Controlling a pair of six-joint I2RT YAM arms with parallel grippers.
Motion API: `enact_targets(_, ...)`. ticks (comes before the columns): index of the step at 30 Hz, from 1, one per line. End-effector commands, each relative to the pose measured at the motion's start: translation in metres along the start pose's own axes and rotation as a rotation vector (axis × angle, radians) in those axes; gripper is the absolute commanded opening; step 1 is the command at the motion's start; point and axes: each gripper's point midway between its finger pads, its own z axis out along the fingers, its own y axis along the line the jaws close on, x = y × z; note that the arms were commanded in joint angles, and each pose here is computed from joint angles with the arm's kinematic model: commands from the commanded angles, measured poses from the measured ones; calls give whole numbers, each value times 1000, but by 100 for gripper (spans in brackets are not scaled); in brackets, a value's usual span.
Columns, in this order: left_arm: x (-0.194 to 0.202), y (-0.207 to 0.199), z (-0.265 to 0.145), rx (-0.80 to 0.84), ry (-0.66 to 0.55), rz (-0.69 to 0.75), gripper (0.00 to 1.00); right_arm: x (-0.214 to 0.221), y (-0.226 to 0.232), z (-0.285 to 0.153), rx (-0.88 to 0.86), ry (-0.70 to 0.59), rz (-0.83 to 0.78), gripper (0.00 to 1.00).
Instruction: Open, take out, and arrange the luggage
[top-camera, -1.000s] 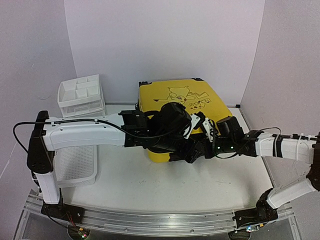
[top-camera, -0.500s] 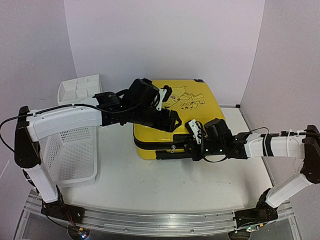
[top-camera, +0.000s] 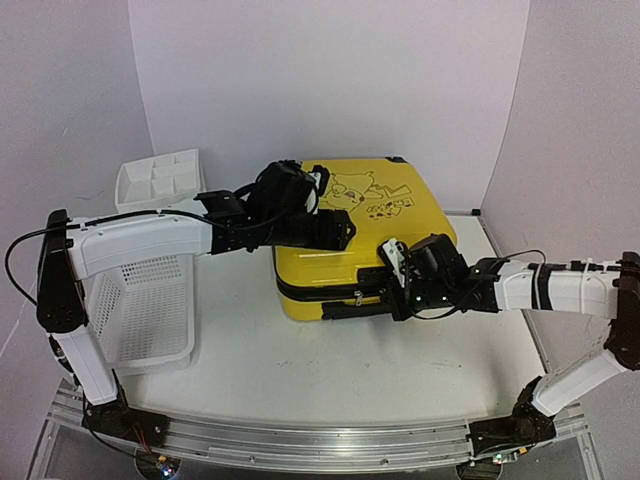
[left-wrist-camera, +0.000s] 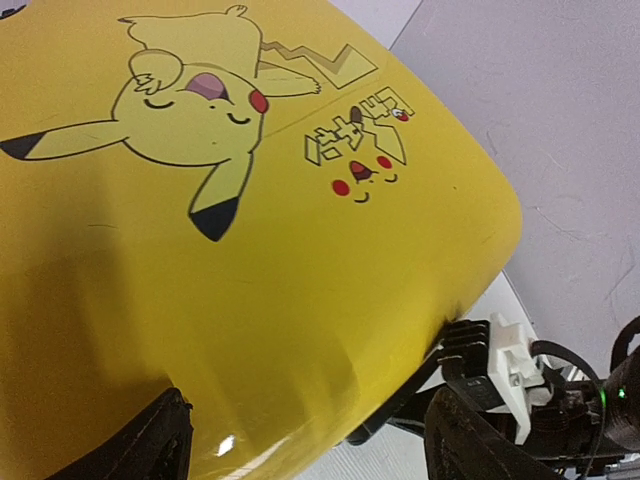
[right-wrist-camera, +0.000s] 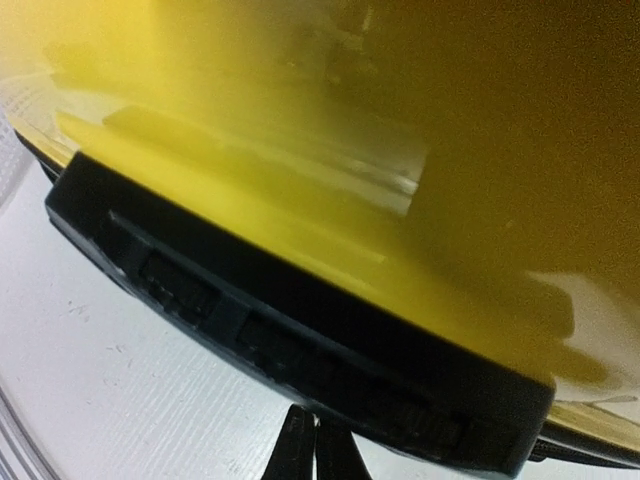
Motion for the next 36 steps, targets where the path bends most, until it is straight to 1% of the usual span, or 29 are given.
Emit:
enact_targets(1,33,42,10,-134,74,-30,80,24,-33,-28,157,72,32,0)
enact_targets(6,50,62,12,-174,109,-71,80,43,-46,-42,210,93,-111,0)
enact_targets(7,53,63,13,-177,114,-73,80,43,-53,-45,248,86,-119,0)
enact_targets(11,64,60,20,-149,159,-44,81,40,-76,-55,373,52,-73,0)
enact_targets(13,67,57,19,-135,178,-23,83,38,-81,-53,390,53,-36,0)
enact_targets(15,66,54,9,-130,182,-4,88,33,-72,-45,332,63,-45,0)
enact_targets(18,64,46,-18,-108,155,6,95,22,-38,-35,142,51,-40,0)
enact_targets(21,63,39,-47,-33,109,-70,99,6,-11,-30,-13,-28,27,0)
enact_targets(22,61,35,-56,6,87,-110,99,1,-3,-27,-60,-52,54,0)
enact_targets(24,73,35,-70,70,69,-195,99,-10,8,-21,-120,-85,121,0)
enact_targets(26,77,34,-79,88,34,-265,99,-19,12,-13,-134,-101,176,0)
enact_targets(28,85,23,-85,80,9,-250,99,-27,15,-7,-136,-121,212,0)
enact_targets(30,96,17,-83,59,6,-248,99,-38,17,-1,-131,-150,259,0)
enact_targets(32,109,17,-74,44,36,-301,98,-52,21,5,-150,-182,308,0)
enact_targets(34,121,19,-64,41,62,-362,95,-62,28,12,-169,-191,322,0)
enact_targets(36,130,17,-55,66,82,-427,89,-72,37,16,-191,-196,319,0)
